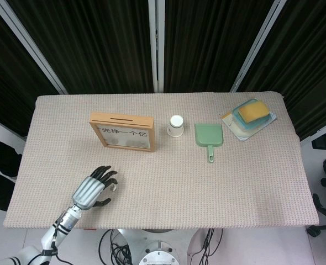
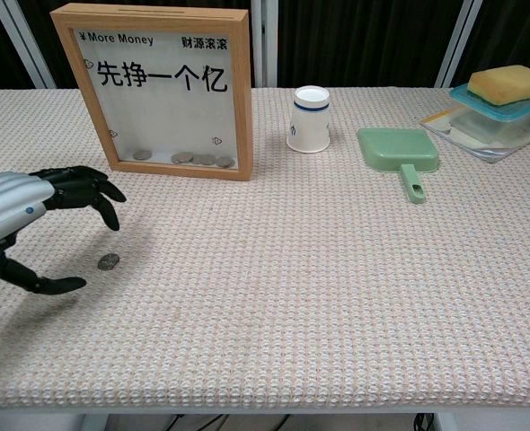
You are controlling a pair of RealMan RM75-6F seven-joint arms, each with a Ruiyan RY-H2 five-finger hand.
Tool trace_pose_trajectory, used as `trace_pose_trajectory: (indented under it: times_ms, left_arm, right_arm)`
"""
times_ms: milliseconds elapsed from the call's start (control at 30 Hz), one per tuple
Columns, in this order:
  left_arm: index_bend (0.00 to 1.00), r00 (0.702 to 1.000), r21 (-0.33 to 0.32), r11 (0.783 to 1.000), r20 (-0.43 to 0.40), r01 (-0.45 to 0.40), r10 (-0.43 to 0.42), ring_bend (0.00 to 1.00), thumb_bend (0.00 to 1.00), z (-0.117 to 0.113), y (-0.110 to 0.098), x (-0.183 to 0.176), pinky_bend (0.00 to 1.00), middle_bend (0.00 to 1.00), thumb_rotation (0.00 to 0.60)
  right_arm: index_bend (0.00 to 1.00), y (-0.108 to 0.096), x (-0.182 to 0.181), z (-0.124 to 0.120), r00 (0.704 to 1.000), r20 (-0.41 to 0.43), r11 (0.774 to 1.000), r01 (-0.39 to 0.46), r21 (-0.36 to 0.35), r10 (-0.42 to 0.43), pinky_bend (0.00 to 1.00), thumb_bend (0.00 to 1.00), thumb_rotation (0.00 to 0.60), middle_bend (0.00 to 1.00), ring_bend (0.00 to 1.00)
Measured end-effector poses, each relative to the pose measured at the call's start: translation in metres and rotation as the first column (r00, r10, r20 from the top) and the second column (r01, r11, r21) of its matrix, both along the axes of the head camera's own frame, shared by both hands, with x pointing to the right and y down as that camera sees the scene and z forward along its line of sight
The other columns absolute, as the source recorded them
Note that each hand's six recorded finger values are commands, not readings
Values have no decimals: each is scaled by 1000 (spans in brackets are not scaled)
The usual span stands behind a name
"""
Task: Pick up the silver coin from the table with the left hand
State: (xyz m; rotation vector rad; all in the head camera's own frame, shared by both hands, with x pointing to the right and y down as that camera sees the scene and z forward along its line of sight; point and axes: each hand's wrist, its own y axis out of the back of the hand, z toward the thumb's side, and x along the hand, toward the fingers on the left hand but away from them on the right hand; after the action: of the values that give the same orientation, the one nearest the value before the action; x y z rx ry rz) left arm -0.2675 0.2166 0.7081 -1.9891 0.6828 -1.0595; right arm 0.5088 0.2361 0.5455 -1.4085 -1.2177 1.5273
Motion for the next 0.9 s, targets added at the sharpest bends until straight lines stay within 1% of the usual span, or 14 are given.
trace_pose_trajectory:
  times_ms: [133, 267, 400, 700, 900]
  left_arm:
    - [349, 1000, -13, 1000, 14, 6, -6, 70, 209, 8, 0, 2, 136, 173, 600]
    - [380, 1000, -25, 1000, 28, 15, -14, 70, 233, 14, 0, 0, 135, 173, 600]
    - [410, 999, -30, 999, 39, 26, -25, 70, 235, 17, 1, -3, 134, 172, 600]
    - [428, 999, -50, 998, 30, 34, -32, 69, 240, 21, 4, -1, 133, 173, 600]
    - [427, 999, -63, 997, 32, 33, -31, 70, 311, 25, 3, 1, 127, 173, 600]
  right_arm:
    - [0, 1, 1, 2, 1000, -3, 1000, -4, -10, 4, 0, 294, 600, 0, 0]
    - [0, 2, 4, 2, 1000, -6, 1000, -10, -13, 10, 0, 295, 600, 0, 0]
    - [0, 3, 5, 2, 1000, -6, 1000, -13, -14, 13, 0, 295, 600, 0, 0]
    - [0, 2, 5, 4, 1000, -3, 1000, -7, -24, 7, 0, 294, 600, 0, 0]
    - [0, 3, 5, 4, 1000, -4, 999, -9, -30, 9, 0, 303, 600, 0, 0]
